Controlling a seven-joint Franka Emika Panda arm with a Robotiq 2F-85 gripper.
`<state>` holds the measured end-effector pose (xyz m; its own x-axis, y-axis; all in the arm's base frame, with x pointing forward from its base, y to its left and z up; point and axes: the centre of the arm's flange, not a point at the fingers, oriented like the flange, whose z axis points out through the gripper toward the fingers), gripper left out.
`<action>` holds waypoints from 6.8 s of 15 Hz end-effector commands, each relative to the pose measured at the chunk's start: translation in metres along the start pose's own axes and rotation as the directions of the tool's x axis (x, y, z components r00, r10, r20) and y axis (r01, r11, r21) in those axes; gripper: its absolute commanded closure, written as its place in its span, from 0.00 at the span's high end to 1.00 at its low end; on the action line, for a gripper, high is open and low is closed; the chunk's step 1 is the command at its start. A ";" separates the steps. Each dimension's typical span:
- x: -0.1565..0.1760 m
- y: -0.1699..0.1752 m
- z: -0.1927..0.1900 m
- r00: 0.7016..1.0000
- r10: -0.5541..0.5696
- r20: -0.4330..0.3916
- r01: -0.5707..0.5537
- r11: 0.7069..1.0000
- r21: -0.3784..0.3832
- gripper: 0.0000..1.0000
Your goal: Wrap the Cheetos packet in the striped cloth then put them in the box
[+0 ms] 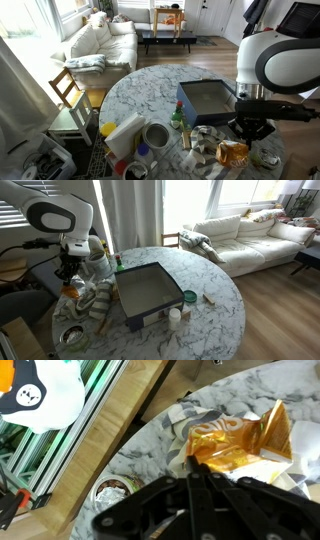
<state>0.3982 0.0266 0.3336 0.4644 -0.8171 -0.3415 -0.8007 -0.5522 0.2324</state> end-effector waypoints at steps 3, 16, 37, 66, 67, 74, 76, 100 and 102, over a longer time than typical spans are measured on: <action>-0.012 -0.018 0.037 0.994 -0.034 -0.105 0.033 0.999 -0.010 0.00; -0.008 -0.024 0.020 0.950 -0.006 -0.311 0.074 0.975 0.208 0.00; -0.005 0.014 0.024 0.984 0.128 -0.124 -0.098 0.970 0.221 0.00; -0.042 -0.060 0.016 0.924 0.083 -0.374 -0.033 0.990 0.138 1.00; -0.047 -0.070 0.027 0.923 0.061 -0.380 -0.013 0.992 0.128 1.00; -0.055 -0.072 0.033 0.923 0.044 -0.382 0.000 0.993 0.116 1.00; -0.055 -0.073 0.032 0.923 0.044 -0.382 0.001 0.993 0.118 1.00; 0.015 -0.144 0.089 0.909 -0.032 -0.416 0.091 0.988 0.124 0.67; 0.017 -0.145 0.088 0.909 -0.031 -0.415 0.088 0.989 0.118 0.59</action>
<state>0.4827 0.1052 0.2195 0.6063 -0.7940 0.0447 -0.7949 -0.6032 0.0658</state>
